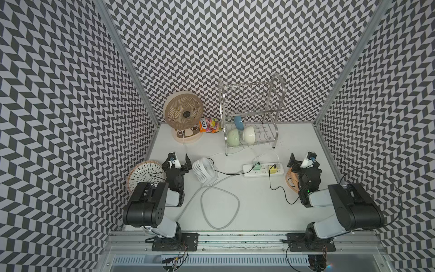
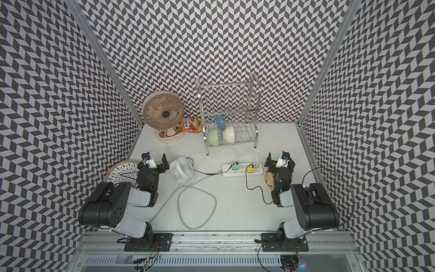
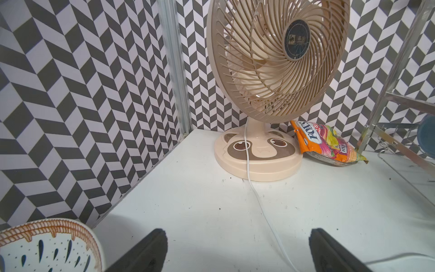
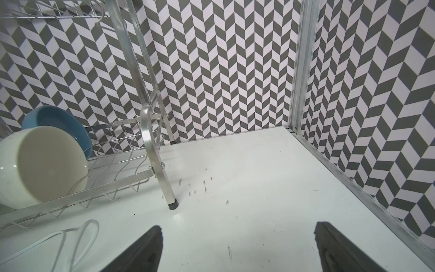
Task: Unplug the desk fan from the power strip
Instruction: Adjust the socket at the center of the board.
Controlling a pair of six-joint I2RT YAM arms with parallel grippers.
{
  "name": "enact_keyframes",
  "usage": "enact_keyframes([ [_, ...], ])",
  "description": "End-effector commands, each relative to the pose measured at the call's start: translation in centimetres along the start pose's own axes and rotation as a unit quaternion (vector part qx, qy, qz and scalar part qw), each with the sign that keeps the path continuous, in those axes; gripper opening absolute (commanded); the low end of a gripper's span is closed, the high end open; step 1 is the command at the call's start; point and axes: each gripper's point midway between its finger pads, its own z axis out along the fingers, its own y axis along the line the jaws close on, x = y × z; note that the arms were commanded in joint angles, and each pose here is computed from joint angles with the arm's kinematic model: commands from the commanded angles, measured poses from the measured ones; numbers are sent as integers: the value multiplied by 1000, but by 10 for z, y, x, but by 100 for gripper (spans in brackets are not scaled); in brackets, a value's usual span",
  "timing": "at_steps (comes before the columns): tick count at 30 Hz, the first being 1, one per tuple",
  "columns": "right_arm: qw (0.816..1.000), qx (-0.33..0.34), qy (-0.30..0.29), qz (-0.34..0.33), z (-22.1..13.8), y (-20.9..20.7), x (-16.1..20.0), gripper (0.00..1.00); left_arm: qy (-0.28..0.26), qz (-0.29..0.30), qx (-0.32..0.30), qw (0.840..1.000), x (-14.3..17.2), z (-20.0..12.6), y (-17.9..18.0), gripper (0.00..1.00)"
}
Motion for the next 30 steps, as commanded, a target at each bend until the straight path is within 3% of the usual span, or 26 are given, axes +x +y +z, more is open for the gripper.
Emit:
enact_keyframes([
  [1, 1000, 1, -23, 2, 2, 2, -14, 100, -9, 5, 15, 1000, -6, 0, -5, 100],
  [15, 1000, 1, -24, 2, 2, 2, -15, 100, -12, 2, 15, 1000, -8, 0, -4, 100],
  [19, 998, 7, -56, 13, -10, -2, -30, 100, -34, -20, -42, 998, -24, -11, 16, 100],
  [22, 999, 13, -32, 12, -18, -6, -33, 100, -37, -24, -84, 996, -42, -19, 24, 100],
  [25, 999, 20, -25, 37, -14, -5, -59, 100, -38, -35, -108, 993, -62, -26, 31, 100],
  [27, 994, 50, -10, 97, -13, -13, -67, 100, -48, -40, -117, 991, -73, -33, 34, 100],
  [30, 984, 72, 56, 152, -10, -17, -61, 100, -68, -65, -99, 991, -98, -40, 29, 100],
])
